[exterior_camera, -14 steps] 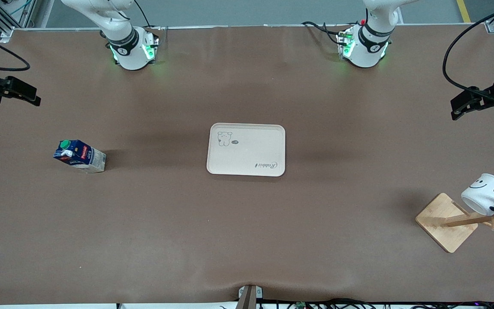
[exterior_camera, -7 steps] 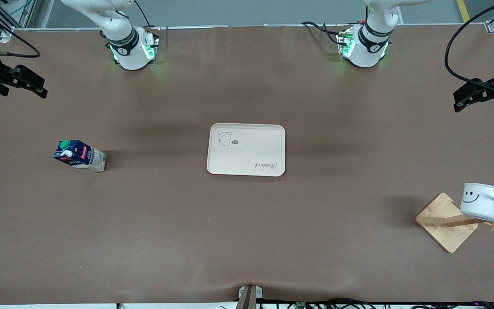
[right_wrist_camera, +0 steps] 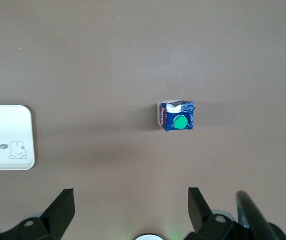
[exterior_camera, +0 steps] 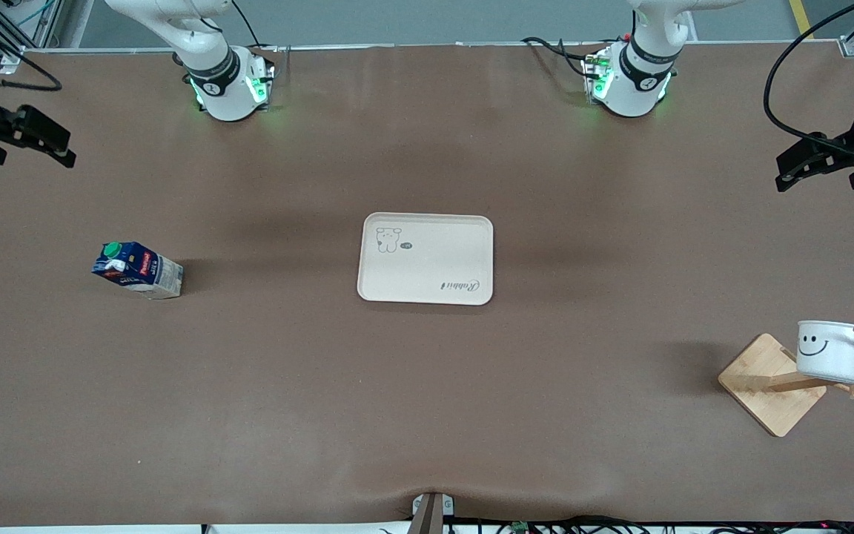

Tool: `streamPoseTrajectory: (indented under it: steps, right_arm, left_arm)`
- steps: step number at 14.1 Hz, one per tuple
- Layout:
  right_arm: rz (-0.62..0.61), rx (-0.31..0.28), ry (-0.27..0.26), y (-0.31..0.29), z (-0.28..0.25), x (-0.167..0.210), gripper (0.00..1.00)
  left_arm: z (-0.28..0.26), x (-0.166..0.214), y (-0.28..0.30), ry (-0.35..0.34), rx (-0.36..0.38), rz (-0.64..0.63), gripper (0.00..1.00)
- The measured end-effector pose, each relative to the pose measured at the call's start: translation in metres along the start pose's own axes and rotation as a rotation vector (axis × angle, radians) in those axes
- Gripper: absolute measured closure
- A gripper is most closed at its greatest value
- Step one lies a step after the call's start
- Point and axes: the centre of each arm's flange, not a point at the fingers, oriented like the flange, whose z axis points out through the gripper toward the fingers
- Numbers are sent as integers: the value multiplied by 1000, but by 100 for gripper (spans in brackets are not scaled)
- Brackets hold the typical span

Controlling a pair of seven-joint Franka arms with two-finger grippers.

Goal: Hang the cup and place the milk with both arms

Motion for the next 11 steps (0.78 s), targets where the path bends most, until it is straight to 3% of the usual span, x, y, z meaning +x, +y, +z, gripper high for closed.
streamPoseTrajectory:
  steps: [11]
  right_arm:
    - [20, -2, -79, 7, 16, 5, 0]
  left_arm:
    - [-4, 2, 21, 34, -2, 38, 0]
